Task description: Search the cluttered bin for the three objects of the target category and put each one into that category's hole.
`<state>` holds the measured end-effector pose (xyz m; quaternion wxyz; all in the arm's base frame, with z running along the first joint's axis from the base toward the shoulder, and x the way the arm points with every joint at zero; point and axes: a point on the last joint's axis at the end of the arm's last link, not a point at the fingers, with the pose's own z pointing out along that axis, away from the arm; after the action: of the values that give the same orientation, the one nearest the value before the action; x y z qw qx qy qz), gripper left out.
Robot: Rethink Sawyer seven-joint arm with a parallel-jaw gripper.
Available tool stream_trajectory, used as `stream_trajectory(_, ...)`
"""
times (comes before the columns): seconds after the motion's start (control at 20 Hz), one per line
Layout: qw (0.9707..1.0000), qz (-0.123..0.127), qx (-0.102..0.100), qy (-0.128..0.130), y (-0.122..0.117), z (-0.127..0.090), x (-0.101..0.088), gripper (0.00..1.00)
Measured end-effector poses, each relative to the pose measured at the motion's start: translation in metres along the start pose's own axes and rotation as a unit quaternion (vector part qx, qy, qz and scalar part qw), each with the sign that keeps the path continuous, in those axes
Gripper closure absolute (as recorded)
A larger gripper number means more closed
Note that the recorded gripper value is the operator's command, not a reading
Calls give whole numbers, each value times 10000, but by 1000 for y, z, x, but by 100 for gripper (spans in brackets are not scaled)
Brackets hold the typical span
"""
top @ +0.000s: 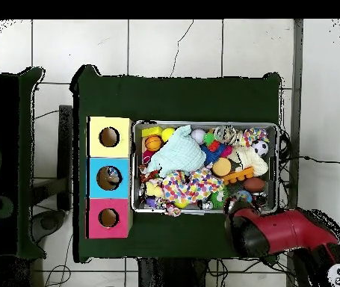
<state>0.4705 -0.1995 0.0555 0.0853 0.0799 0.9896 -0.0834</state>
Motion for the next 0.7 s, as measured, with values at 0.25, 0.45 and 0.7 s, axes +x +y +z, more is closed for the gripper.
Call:
stream_trajectory(0.25, 9995, 178, 162, 227, -7, -28, -5, 100)
stream_trajectory(0.45, 9989, 236, 196, 355, -7, -49, -11, 100)
stream_trajectory(0.7, 9987, 220, 146, 429, 5, -74, -24, 100)
